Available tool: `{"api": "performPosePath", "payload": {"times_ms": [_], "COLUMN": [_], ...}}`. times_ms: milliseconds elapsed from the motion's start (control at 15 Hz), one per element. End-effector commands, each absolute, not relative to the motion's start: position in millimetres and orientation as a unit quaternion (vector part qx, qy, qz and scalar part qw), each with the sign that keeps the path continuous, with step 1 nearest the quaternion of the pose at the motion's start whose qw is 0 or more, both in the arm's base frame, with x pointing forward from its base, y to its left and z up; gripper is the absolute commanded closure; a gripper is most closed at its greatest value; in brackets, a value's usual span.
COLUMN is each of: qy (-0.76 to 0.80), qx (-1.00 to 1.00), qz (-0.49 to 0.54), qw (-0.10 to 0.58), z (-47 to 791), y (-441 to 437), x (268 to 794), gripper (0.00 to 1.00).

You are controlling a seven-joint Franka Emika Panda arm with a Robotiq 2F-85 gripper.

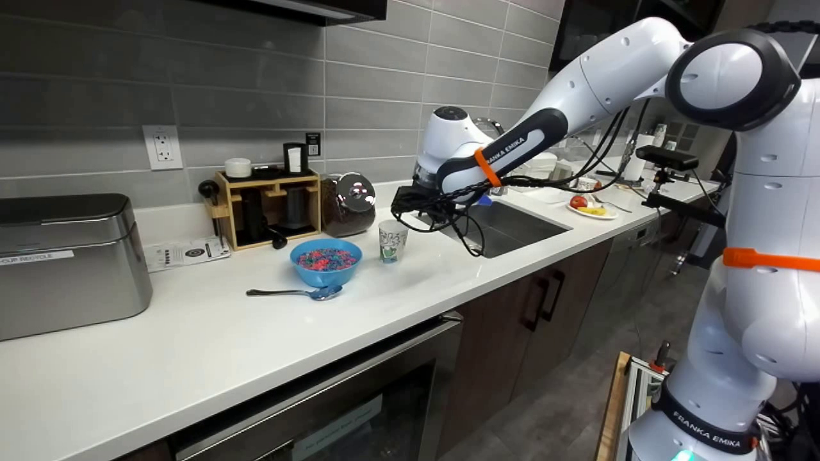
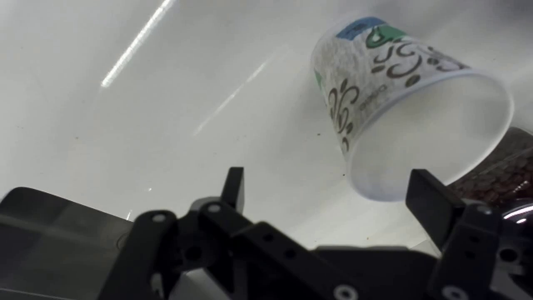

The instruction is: Move the coffee cup to the left then move the fork to the right.

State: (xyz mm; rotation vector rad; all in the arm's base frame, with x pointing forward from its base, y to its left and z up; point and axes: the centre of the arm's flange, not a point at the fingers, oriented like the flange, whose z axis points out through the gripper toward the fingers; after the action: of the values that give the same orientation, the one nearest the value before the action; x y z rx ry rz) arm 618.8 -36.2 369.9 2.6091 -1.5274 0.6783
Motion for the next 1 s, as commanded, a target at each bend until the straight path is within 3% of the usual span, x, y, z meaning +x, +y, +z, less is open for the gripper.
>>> {"api": "performPosePath", "payload": {"times_ms": [0,133,200,333,467,533,933], "qy": [-0.487,-0.484,-0.484,-0.483,-0.482,-0.482,-0.473], "qx": [0.851,0.854,0.855,0.856,0.857,0.857,0.862], "qz": [0.194,0.184,0.180,0.177,0.176,0.176,0.179], "qw": [0.039,0.047,0.050,0.053,0.052,0.052,0.046], "z": [361.6,356.2,353.8,349.0,345.4,346.1,360.4], "y": [-28.5,-26.8,-26.6,-27.1,-27.6,-26.6,-17.2], "x": [623.7,624.6,625.2,627.5,627.8,627.5,624.6], "gripper": [0.10,0.18,0.30,0.28,0.53,0.54,0.99]}}
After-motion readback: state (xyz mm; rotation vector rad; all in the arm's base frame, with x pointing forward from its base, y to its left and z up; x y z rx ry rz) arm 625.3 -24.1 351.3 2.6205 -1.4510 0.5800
